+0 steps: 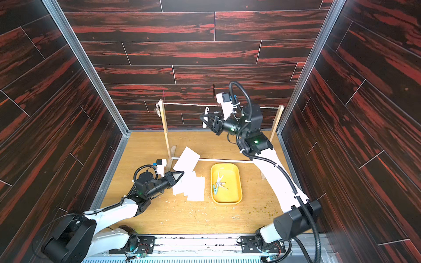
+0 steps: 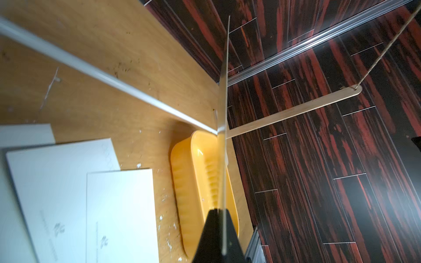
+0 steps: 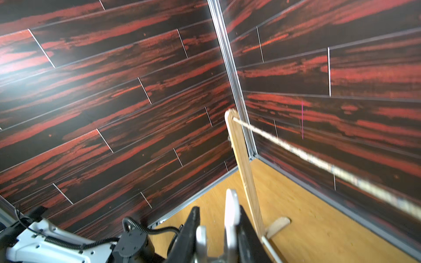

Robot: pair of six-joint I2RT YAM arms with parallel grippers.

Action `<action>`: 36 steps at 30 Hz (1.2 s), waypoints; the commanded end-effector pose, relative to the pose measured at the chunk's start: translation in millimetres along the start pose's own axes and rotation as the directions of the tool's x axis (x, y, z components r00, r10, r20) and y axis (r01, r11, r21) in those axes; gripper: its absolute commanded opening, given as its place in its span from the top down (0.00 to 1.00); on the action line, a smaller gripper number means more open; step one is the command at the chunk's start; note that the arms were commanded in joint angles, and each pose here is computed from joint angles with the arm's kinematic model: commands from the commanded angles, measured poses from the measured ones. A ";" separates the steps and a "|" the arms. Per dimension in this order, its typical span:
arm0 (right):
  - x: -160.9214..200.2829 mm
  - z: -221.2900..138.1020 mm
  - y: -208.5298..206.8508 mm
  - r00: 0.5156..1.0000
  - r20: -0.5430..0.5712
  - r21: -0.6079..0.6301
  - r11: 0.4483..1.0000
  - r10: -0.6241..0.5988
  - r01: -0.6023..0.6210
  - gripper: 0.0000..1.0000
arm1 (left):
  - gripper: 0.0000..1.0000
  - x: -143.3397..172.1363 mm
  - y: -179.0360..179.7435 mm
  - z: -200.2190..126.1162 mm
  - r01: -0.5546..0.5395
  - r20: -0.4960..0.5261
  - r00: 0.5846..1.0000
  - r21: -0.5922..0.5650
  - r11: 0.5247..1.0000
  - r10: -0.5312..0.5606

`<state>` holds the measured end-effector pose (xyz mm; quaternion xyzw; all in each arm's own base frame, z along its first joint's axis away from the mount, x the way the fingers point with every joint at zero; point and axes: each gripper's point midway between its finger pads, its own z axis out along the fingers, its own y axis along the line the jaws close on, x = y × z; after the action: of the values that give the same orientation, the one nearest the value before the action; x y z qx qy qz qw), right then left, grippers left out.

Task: Remove the postcards from the strings
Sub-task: Place the postcard on the postcard.

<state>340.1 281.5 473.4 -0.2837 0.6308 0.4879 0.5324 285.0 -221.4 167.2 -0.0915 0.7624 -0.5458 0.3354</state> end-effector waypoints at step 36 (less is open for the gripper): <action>190.1 -74.1 -21.4 0.946 -0.163 0.223 0.945 0.280 -0.241 0.74 | 0.44 123.6 147.0 -118.9 0.219 -0.085 0.923 -0.687 0.693 -0.376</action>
<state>278.8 240.9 283.0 -0.1984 0.7595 0.4618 0.4130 173.8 -161.7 29.4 -0.2314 0.8901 -0.3704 0.1305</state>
